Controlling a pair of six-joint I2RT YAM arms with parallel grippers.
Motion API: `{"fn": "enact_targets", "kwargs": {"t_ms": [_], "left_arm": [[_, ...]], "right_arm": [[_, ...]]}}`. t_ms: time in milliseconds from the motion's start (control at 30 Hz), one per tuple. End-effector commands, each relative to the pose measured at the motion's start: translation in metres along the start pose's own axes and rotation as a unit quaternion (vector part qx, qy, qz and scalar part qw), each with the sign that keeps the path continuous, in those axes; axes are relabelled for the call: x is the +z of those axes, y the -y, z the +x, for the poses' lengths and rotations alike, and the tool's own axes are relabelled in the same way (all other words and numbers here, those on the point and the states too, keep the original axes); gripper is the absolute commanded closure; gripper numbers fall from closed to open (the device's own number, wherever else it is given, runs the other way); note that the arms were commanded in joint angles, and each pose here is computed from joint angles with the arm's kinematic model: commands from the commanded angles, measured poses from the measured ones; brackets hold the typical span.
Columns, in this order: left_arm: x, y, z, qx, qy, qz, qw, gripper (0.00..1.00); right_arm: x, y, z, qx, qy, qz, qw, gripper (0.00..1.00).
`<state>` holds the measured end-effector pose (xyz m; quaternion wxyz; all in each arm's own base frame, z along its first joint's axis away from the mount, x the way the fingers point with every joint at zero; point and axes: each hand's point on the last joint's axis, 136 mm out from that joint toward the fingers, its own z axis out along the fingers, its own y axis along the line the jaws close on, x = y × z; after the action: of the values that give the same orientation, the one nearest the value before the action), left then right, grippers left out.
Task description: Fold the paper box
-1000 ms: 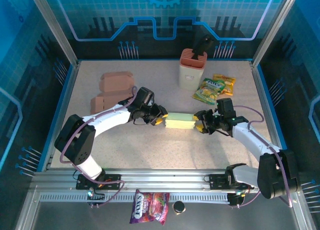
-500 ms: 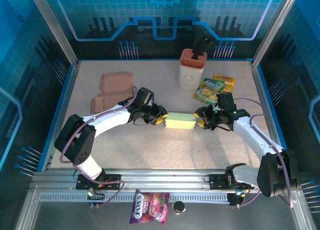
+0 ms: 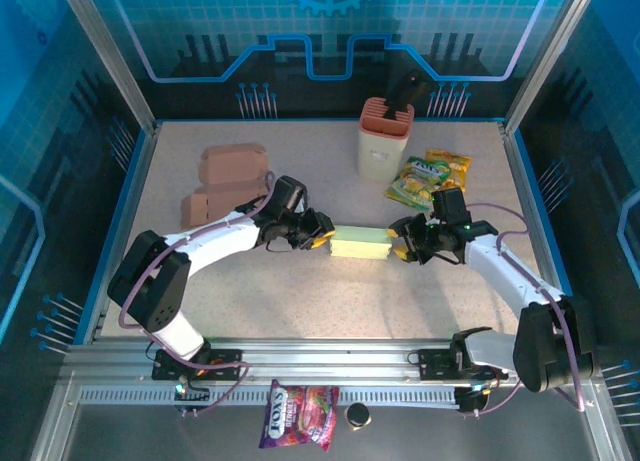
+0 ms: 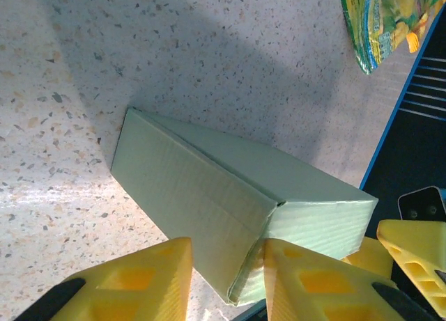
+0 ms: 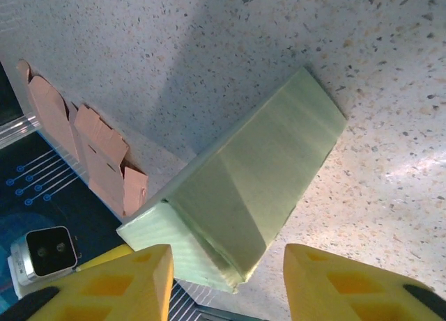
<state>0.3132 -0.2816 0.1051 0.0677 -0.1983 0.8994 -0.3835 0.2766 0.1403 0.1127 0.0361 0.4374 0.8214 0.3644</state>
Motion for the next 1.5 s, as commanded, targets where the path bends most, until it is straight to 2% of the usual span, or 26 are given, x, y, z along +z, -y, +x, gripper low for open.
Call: {"fn": "enact_targets", "kwargs": {"t_ms": [0, 167, 333, 567, 733, 900, 967, 1200, 1333, 1467], "left_arm": [[0.004, -0.038, 0.013, 0.019, -0.007, -0.05, 0.999, 0.69], [0.004, -0.041, 0.019, 0.054, 0.005, -0.038, 0.998, 0.72], [0.003, -0.046, 0.034, 0.083, 0.005, -0.031, 0.996, 0.72], [-0.001, -0.051, 0.049, 0.063, -0.008, -0.02, 0.998, 0.72], [-0.003, -0.051, 0.056, 0.029, -0.024, -0.018, 0.999, 0.7], [-0.013, -0.045, 0.045, 0.018, -0.016, -0.023, 0.999, 0.59], [-0.01, -0.044, 0.036, 0.015, -0.025, -0.024, 0.999, 0.57], [0.01, -0.034, 0.013, 0.118, -0.071, -0.076, 0.988, 0.55], [0.025, -0.04, 0.011, 0.141, -0.104, -0.098, 0.98, 0.57], [0.033, -0.041, 0.008, 0.151, -0.106, -0.1, 0.978, 0.59]], "right_arm": [[-0.008, -0.012, -0.004, 0.042, 0.01, -0.039, 0.998, 0.47], [-0.005, -0.02, -0.002, 0.072, -0.011, -0.055, 0.996, 0.38], [-0.006, -0.002, 0.007, 0.08, -0.028, -0.026, 0.996, 0.38], [-0.017, 0.033, 0.014, 0.043, -0.02, 0.019, 0.999, 0.4], [-0.024, 0.042, 0.015, -0.007, -0.014, 0.044, 0.999, 0.42], [-0.051, 0.034, 0.02, -0.152, 0.002, 0.096, 0.984, 0.43], [-0.058, 0.03, 0.025, -0.19, -0.002, 0.104, 0.976, 0.43], [-0.066, 0.012, 0.037, -0.235, -0.016, 0.072, 0.969, 0.44], [-0.066, 0.002, 0.04, -0.241, -0.025, 0.06, 0.968, 0.44], [-0.073, -0.005, 0.042, -0.263, -0.03, 0.072, 0.962, 0.44]]}}
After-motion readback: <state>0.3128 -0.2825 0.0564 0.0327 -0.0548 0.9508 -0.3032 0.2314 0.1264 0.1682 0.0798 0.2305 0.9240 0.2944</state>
